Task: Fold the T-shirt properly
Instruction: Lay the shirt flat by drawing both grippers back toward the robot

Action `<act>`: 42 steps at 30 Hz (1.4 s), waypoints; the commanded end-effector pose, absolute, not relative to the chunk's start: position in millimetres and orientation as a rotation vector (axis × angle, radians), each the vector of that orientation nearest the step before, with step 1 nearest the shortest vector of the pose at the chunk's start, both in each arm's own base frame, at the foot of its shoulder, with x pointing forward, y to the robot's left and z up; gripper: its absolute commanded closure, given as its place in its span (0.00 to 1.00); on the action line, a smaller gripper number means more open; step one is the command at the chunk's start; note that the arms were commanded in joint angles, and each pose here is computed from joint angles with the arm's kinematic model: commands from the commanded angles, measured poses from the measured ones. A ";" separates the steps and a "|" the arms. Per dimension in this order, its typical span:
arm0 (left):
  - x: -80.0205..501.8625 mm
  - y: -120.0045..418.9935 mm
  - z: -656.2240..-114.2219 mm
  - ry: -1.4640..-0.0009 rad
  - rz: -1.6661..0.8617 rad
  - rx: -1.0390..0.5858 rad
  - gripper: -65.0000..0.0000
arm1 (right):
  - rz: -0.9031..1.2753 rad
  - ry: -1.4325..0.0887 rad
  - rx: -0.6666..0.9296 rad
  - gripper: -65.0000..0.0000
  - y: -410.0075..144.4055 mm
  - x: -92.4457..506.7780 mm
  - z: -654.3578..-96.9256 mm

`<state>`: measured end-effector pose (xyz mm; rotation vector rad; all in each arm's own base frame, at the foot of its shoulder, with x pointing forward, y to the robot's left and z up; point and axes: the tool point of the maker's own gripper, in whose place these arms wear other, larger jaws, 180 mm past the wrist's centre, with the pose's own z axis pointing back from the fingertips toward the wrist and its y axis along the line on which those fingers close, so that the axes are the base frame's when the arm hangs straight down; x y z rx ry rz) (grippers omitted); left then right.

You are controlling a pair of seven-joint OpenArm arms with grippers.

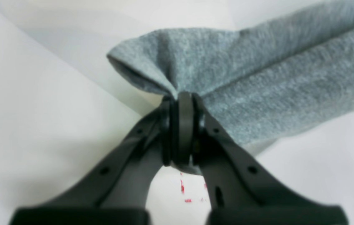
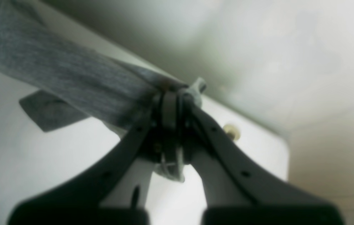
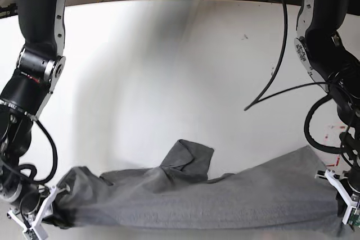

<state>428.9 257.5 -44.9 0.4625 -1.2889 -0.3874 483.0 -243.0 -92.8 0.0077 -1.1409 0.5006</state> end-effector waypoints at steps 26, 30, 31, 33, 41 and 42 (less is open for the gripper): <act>300.2 290.1 -273.6 -0.671 -0.483 0.408 1.00 | 0.336 -0.792 0.215 1.00 -237.5 322.2 -302.9; 283.8 292.0 -289.9 -0.615 -0.489 0.396 1.00 | 0.322 -0.753 0.266 1.00 -232.1 303.1 -319.2; 279.1 292.3 -294.2 -0.600 -0.492 0.392 1.00 | 0.320 -0.741 0.278 1.00 -230.4 298.4 -323.4; 272.9 291.5 -300.5 -0.584 -0.498 0.385 1.00 | 0.316 -0.721 0.298 1.00 -226.9 290.2 -330.2; 247.1 280.3 -325.1 -0.576 -0.544 0.322 1.00 | 0.282 -0.624 0.343 1.00 -218.7 250.0 -361.3; 244.5 280.3 -327.0 -0.568 -0.545 0.320 1.00 | 0.280 -0.617 0.344 1.00 -218.6 246.9 -363.4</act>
